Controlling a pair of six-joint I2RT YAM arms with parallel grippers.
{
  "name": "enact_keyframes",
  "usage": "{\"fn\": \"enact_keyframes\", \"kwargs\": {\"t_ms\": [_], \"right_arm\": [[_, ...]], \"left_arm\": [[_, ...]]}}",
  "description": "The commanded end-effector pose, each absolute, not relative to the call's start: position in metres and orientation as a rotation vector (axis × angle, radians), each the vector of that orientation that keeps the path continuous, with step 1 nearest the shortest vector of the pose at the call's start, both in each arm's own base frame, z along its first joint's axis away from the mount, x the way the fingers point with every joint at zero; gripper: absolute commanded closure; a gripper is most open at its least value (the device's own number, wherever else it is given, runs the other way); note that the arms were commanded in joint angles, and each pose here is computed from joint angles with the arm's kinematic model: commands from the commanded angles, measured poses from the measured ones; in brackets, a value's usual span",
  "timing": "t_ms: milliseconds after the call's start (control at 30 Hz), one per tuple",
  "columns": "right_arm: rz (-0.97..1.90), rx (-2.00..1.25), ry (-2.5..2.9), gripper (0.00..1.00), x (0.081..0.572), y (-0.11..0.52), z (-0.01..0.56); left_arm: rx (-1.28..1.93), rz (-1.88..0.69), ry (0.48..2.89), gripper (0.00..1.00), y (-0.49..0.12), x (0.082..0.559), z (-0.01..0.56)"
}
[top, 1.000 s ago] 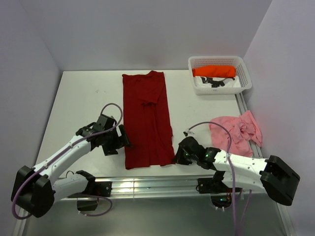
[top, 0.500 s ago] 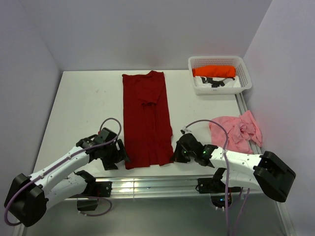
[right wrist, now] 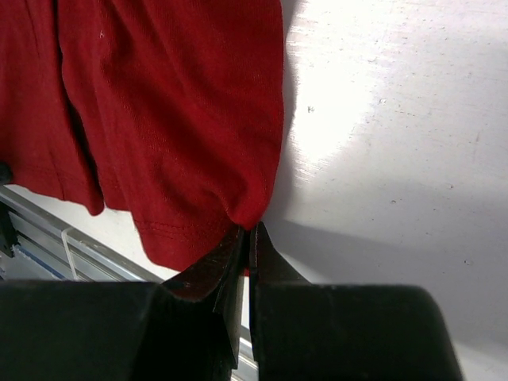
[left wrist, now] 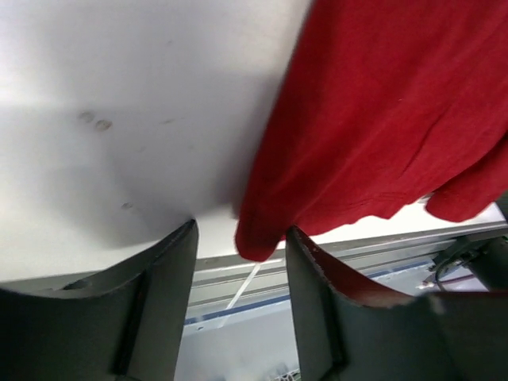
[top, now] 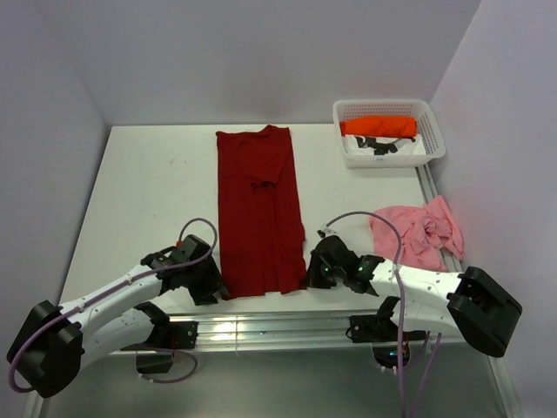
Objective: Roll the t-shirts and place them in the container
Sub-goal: Fold the tshirt, then roll the tshirt
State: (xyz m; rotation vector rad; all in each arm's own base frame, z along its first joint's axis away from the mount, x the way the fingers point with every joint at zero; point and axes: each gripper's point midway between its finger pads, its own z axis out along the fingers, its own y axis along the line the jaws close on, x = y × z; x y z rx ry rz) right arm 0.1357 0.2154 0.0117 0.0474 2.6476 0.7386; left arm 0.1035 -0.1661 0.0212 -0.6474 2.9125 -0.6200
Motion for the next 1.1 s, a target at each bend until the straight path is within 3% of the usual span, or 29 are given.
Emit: {"fn": "enact_keyframes", "kwargs": {"t_ms": [0,167,200,233,300,1067], "right_arm": [[0.750,0.024,2.639,0.94,0.141,0.220,0.020],[0.735,0.015,2.652,0.95,0.138,0.217,0.018],[0.735,0.016,2.654,0.96,0.138,0.217,0.018],[0.739,0.012,2.654,0.96,0.138,0.218,0.019],[0.742,0.004,2.657,0.96,0.137,0.218,0.020],[0.760,-0.183,2.643,1.00,0.142,0.231,0.087]], "left_arm": [[-0.667,-0.679,2.860,0.48,-0.173,0.111,0.018],[-0.666,-0.686,2.814,0.68,-0.174,0.120,0.020],[-0.659,-0.696,2.810,0.74,-0.177,0.123,0.022],[-0.656,-0.691,2.816,0.88,-0.178,0.124,0.021],[-0.637,-0.704,2.822,1.00,-0.182,0.126,0.023],[-0.542,-0.824,2.843,1.00,-0.205,0.134,0.076]]}}
